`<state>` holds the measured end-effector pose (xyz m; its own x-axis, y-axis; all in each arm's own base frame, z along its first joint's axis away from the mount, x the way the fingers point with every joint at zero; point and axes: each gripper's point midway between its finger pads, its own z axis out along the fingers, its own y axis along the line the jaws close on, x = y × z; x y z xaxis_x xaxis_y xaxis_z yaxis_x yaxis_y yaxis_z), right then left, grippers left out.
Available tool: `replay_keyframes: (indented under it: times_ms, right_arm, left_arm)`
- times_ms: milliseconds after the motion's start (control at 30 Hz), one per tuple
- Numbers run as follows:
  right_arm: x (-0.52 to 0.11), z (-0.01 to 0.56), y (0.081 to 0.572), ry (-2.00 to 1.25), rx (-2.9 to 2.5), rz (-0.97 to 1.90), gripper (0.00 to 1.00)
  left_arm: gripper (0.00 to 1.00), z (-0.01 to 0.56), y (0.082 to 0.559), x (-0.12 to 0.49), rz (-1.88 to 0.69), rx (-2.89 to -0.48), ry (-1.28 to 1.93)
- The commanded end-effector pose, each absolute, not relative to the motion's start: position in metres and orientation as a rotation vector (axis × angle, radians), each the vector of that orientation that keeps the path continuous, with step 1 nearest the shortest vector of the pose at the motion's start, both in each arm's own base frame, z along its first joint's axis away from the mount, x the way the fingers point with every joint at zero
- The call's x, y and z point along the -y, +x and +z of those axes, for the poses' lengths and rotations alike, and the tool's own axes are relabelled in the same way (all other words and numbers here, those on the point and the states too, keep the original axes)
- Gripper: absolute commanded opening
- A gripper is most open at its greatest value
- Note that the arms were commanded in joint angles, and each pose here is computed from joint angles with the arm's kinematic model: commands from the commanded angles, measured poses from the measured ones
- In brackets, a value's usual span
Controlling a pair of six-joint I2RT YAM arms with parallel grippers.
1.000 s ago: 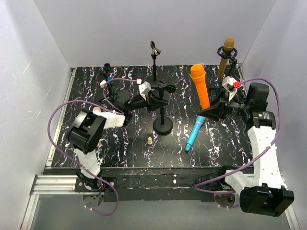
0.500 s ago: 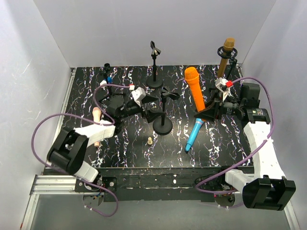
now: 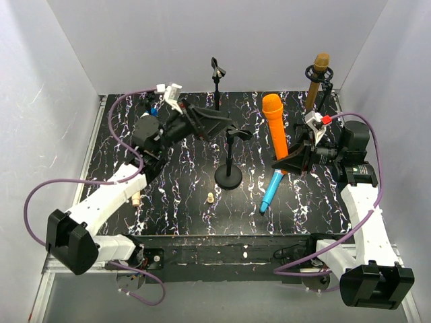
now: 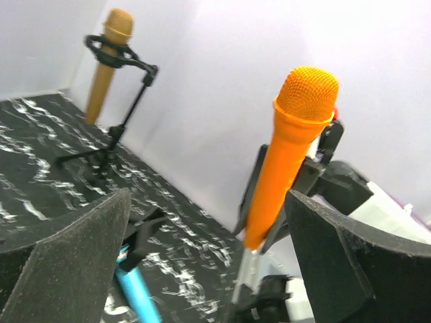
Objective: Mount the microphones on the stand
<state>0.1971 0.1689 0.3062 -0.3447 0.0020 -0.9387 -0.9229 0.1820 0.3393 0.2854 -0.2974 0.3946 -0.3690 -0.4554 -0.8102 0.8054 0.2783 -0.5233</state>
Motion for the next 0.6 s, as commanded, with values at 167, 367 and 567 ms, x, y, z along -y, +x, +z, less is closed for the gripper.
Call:
replay_keyframes:
  times_ms: [167,367,567]
  right_arm:
    - [-0.174,0.352,0.185,-0.895,-1.523,1.426,0.01]
    - [-0.174,0.352,0.185,-0.863,-1.539,1.446,0.01]
    - [-0.174,0.348,0.186,-0.842,-1.556,1.464,0.01]
  left_arm:
    - [0.98,0.404,0.256,0.386,-1.519,-1.494,0.339]
    - [0.98,0.411,0.235,0.423,-1.549,-1.350,0.393]
    - [0.95,0.413,0.234,0.442,-1.571,-1.270,0.371]
